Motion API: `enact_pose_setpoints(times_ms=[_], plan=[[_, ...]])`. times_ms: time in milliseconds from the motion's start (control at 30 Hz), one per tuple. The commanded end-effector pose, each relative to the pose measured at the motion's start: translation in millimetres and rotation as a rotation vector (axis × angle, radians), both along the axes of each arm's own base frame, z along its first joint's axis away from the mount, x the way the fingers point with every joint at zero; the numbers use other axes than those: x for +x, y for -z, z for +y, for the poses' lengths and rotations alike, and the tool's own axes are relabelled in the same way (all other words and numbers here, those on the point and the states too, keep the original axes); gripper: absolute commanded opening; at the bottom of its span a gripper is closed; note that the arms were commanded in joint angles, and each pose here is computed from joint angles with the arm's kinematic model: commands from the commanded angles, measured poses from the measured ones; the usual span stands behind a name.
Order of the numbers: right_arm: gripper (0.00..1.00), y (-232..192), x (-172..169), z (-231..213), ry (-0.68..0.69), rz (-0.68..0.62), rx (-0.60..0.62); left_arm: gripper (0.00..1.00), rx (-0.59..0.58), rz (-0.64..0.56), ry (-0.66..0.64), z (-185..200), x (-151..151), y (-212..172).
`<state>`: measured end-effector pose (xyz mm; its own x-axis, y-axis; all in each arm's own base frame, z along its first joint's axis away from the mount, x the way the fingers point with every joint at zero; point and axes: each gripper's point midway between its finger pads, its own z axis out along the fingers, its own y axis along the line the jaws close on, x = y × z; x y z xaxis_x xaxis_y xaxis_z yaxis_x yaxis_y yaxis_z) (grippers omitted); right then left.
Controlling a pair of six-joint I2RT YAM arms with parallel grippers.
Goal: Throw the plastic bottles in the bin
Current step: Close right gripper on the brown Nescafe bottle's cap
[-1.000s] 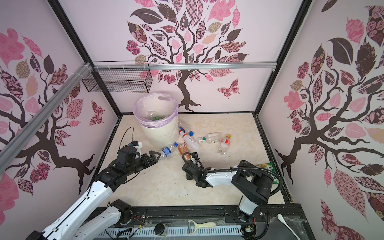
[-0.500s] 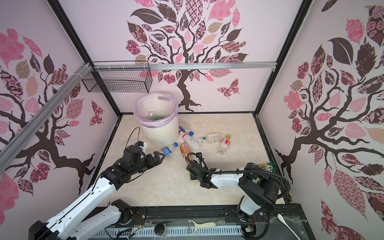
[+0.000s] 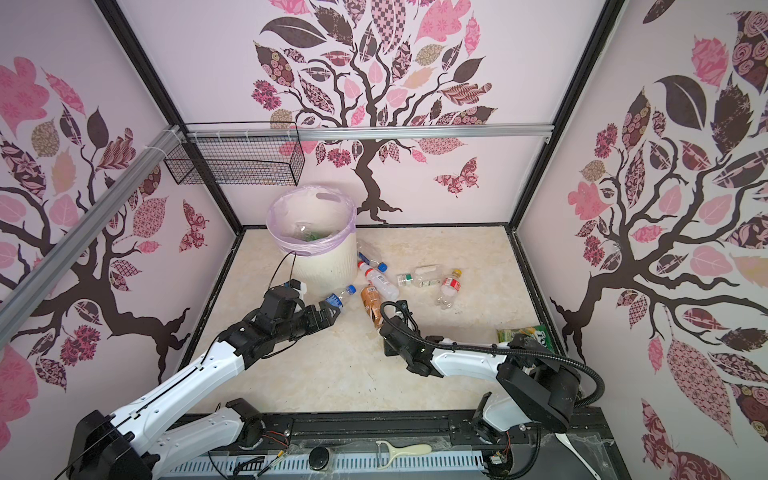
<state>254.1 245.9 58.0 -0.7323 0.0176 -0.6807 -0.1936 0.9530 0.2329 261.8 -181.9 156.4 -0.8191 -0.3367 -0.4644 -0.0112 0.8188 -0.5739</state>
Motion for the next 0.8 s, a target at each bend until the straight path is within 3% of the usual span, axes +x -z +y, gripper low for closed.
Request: enact_pose_setpoints(times_ms=[0,133,333,767], plan=[[0.41,-9.8,5.4,11.0,-0.043,-0.024,0.004,0.98,-0.026,-0.061,0.003,-6.9,11.3,-23.0],[0.55,-13.3,10.8,24.2,-0.086,-0.038,0.004,0.98,-0.031,-0.058,0.003,-6.7,9.1,-21.8],[0.66,0.6,18.4,50.0,-0.155,0.002,-0.015,0.98,-0.026,-0.061,-0.006,-1.5,4.5,-21.8],[0.56,41.4,30.1,51.4,-0.125,0.054,-0.135,0.98,-0.015,-0.07,-0.015,5.3,-1.8,-23.1]])
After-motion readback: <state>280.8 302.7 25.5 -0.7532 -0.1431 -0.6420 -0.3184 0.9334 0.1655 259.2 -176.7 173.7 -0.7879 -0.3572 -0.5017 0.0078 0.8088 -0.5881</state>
